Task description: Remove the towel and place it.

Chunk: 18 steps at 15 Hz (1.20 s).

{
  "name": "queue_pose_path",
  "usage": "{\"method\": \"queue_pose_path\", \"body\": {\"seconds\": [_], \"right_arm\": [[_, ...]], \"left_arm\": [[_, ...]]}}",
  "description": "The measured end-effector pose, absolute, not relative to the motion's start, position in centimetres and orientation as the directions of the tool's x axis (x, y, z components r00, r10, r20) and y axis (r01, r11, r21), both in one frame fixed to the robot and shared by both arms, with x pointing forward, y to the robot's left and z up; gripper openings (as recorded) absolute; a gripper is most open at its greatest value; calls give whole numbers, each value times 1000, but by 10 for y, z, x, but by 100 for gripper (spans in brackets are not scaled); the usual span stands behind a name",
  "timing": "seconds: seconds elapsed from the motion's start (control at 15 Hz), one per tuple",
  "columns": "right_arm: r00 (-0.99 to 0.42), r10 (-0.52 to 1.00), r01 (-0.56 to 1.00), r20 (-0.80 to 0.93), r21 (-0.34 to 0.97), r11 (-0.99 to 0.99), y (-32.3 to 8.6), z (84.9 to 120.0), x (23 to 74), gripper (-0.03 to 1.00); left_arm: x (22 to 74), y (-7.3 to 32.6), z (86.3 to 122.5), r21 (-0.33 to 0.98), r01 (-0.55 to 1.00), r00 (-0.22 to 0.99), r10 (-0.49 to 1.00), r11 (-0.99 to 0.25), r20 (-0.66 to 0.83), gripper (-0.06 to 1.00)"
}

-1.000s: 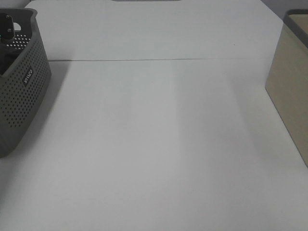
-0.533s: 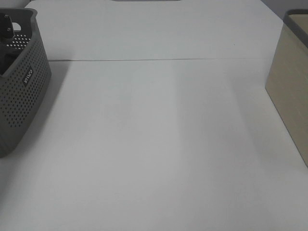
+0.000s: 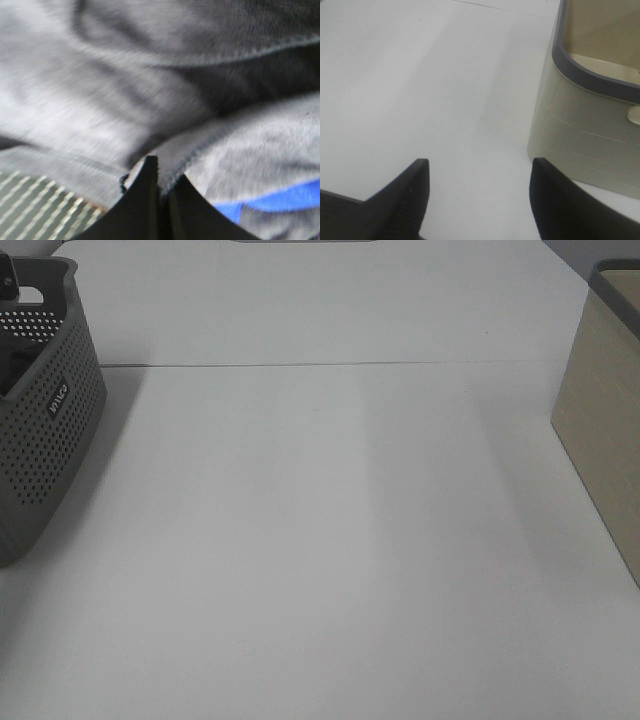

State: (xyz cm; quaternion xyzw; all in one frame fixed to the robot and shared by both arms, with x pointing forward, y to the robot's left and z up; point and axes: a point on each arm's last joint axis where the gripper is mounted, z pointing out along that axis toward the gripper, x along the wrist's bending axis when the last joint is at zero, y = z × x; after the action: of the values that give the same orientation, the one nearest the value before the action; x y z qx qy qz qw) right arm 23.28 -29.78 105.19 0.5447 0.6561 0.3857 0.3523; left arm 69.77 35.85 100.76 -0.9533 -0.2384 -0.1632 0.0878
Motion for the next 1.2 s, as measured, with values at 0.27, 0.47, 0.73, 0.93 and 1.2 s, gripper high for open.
{"method": "queue_pose_path", "body": {"seconds": [0.27,0.47,0.73,0.93,1.2], "right_arm": [[-158,986,443,-42,890,109,-298,1052,233,59],[-158,986,443,-42,890,109,-298,1052,233,59],[-158,986,443,-42,890,109,-298,1052,233,59],[-158,986,443,-42,890,109,-298,1052,233,59],[-158,986,443,-42,890,109,-298,1052,233,59]], "left_arm": [[667,352,1087,13,502,769,453,-865,452,0],[642,345,1137,123,490,710,477,-863,518,0],[607,334,1188,266,445,643,512,-855,570,0],[580,320,1222,357,392,598,530,-848,601,0],[556,272,1272,482,296,519,562,-825,644,0]]}}
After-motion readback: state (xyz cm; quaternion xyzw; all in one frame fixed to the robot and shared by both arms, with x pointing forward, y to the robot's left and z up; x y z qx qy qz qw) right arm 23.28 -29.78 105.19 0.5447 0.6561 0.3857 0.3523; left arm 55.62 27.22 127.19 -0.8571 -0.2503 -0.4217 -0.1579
